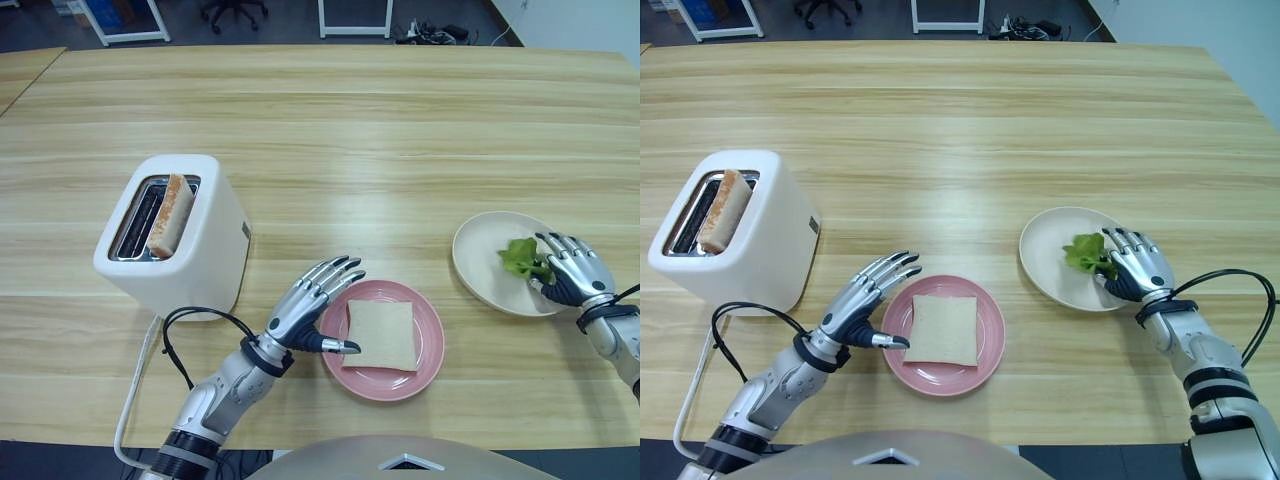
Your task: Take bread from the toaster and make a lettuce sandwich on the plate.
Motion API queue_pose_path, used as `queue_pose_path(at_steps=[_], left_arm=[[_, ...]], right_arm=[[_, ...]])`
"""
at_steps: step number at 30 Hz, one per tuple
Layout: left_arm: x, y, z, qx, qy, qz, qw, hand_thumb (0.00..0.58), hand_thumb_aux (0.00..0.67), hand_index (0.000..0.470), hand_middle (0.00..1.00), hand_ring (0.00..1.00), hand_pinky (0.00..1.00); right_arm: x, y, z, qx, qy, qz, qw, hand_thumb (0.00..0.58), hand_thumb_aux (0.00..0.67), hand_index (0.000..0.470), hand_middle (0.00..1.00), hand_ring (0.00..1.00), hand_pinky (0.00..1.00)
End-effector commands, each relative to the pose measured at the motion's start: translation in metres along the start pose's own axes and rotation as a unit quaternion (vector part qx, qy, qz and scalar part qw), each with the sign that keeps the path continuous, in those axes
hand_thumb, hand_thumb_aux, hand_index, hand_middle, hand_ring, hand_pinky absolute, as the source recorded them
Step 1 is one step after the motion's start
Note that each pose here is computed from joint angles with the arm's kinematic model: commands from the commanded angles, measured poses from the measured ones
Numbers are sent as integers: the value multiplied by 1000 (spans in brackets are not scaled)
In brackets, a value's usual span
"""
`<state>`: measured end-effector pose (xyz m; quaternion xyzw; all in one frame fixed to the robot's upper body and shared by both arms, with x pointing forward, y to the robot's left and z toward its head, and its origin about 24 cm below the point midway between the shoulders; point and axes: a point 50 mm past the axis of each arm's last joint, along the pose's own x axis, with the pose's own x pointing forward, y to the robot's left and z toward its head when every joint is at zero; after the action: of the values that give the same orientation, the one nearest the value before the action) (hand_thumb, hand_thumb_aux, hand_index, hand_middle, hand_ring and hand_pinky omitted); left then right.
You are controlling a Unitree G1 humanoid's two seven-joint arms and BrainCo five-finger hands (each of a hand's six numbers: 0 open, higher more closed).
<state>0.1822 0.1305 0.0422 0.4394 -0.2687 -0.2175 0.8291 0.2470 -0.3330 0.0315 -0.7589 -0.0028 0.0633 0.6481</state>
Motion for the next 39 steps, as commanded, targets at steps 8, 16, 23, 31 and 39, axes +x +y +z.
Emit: queue_pose_path(at_steps=[8, 16, 23, 31, 39], left_arm=[[-7, 4, -6, 5, 25, 24, 999, 0, 0, 0, 0, 0, 0], [-7, 42, -14, 41, 38, 157, 986, 0, 0, 0, 0, 0, 0], [-11, 55, -19, 60, 55, 201, 976, 0, 0, 0, 0, 0, 0], [-20, 60, -24, 67, 80, 220, 970, 0, 0, 0, 0, 0, 0], [-23, 58, -27, 65, 90, 224, 968, 0, 0, 0, 0, 0, 0]], right_arm=[[-2, -38, 19, -16, -59, -147, 987, 580, 670, 470, 0, 0, 0], [-37, -62, 137, 77, -369, -205, 903, 580, 670, 470, 0, 0, 0], [-37, -26, 197, 101, -479, -145, 860, 580, 670, 470, 0, 0, 0], [-25, -31, 193, 86, -451, -199, 866, 580, 670, 470, 0, 0, 0], [-11, -50, 180, 50, -413, -260, 871, 580, 670, 470, 0, 0, 0]])
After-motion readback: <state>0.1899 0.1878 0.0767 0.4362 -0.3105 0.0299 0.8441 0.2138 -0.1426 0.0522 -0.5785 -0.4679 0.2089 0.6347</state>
